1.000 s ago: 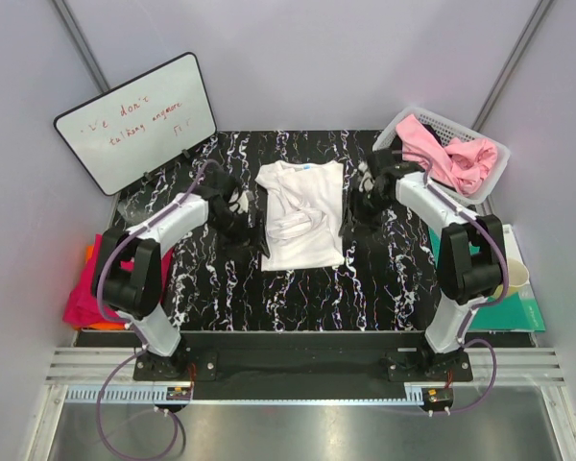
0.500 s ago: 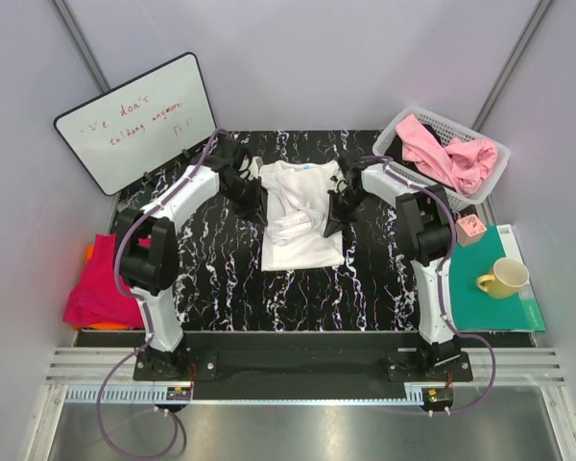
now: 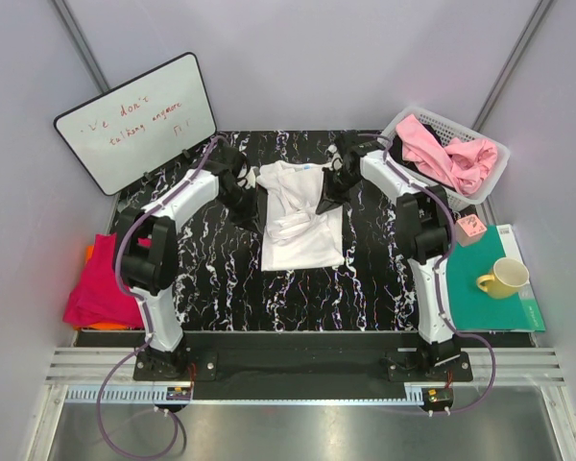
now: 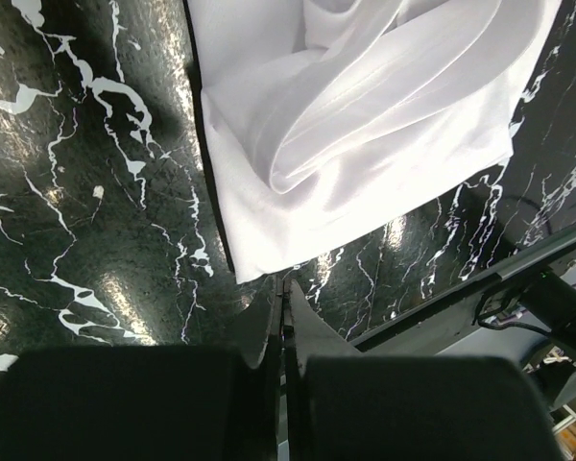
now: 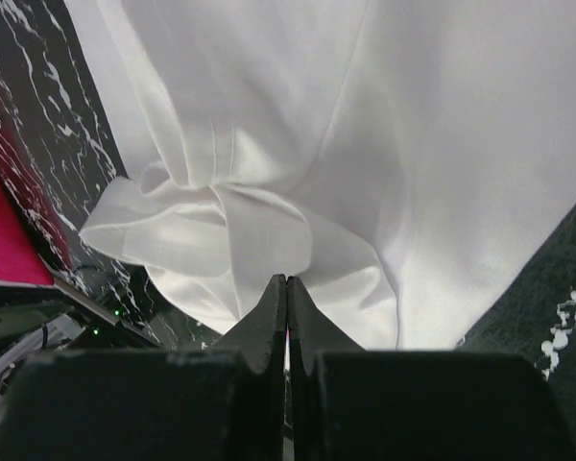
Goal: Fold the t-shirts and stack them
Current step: Fold the folded rectangular tshirt in 1/3 of the way
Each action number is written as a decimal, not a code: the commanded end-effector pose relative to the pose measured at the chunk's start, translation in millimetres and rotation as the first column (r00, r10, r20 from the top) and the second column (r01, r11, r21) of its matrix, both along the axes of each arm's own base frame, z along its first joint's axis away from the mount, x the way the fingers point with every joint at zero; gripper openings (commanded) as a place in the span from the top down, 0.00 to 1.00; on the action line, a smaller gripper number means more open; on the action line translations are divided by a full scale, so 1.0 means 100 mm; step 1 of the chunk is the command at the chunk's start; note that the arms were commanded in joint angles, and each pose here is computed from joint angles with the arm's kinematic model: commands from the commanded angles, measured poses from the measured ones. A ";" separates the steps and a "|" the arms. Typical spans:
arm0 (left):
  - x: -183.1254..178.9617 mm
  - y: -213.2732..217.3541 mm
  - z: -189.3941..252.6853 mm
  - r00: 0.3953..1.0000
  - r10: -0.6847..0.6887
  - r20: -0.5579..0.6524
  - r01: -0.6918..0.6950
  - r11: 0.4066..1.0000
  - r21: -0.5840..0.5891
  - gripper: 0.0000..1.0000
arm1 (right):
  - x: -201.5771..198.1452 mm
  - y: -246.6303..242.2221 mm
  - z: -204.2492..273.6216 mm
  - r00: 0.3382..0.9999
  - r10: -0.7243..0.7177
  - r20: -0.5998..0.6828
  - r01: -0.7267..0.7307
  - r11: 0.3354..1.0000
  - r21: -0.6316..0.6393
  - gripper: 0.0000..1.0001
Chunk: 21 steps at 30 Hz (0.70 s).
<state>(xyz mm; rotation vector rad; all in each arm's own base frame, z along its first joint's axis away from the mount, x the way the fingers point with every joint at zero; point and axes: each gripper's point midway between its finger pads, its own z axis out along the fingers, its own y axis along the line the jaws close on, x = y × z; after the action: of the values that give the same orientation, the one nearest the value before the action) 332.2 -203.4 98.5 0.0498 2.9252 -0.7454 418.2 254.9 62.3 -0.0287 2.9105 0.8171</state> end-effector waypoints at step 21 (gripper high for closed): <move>0.35 -0.18 -0.40 0.997 -0.076 0.019 0.076 0.997 -0.006 1.00 | 0.70 -0.07 0.59 0.958 -0.165 0.236 0.178 0.983 -0.037 1.00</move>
<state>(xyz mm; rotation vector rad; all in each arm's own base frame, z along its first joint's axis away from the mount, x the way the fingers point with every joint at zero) 337.9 -200.8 45.0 0.1105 3.0290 -0.6684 485.0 256.6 81.9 0.0861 2.7485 0.6773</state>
